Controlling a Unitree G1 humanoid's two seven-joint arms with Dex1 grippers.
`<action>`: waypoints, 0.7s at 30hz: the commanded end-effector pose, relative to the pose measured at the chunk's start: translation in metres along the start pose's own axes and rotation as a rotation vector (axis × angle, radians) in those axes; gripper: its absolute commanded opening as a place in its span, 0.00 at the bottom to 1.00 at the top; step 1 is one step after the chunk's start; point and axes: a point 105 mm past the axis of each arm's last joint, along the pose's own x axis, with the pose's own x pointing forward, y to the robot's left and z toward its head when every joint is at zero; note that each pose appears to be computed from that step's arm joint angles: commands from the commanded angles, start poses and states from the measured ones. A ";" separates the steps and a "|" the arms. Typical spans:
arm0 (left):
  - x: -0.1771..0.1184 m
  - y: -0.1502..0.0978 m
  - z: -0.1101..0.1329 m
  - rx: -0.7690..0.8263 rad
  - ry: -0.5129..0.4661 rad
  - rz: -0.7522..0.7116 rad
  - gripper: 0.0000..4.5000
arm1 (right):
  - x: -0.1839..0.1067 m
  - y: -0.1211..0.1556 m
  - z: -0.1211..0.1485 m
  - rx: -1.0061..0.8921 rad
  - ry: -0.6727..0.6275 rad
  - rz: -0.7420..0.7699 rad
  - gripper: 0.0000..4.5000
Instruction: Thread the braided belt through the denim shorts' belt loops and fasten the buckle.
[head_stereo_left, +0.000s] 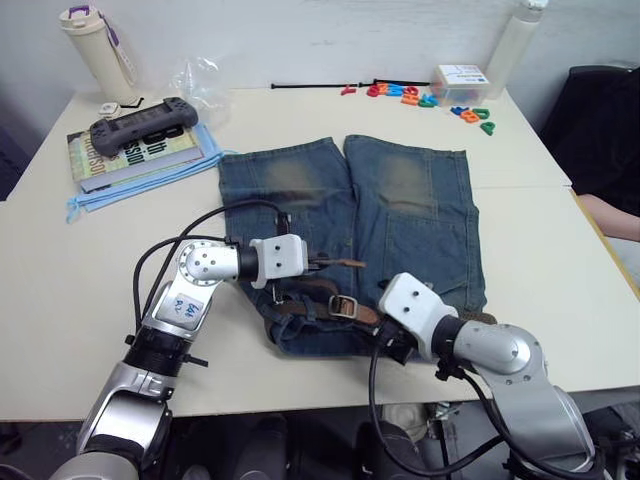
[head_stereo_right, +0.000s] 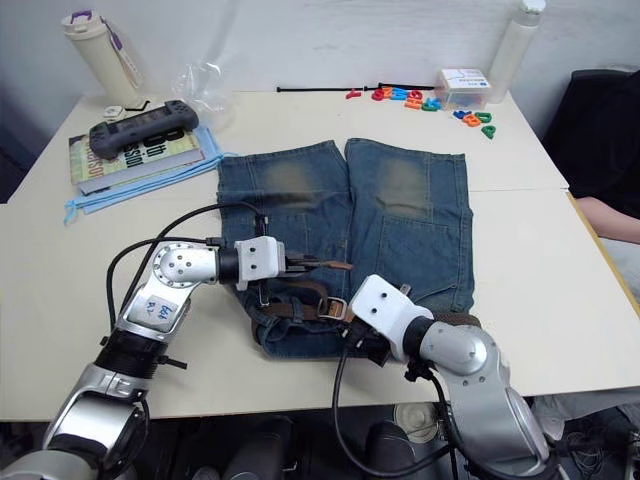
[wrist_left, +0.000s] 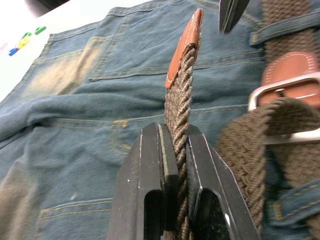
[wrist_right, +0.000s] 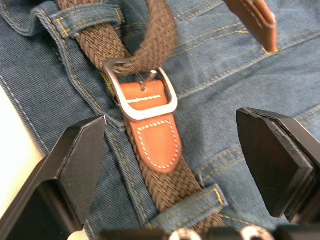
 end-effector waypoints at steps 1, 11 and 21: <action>-0.001 -0.004 0.011 0.030 -0.029 -0.021 0.00 | -0.013 0.009 0.019 -0.077 -0.076 -0.055 0.99; -0.012 -0.016 -0.003 0.115 0.063 -0.106 0.00 | -0.006 -0.002 0.010 -0.102 -0.043 -0.191 0.99; -0.014 -0.014 -0.008 0.080 0.087 -0.084 0.00 | -0.003 -0.004 0.024 -0.107 -0.103 -0.231 0.51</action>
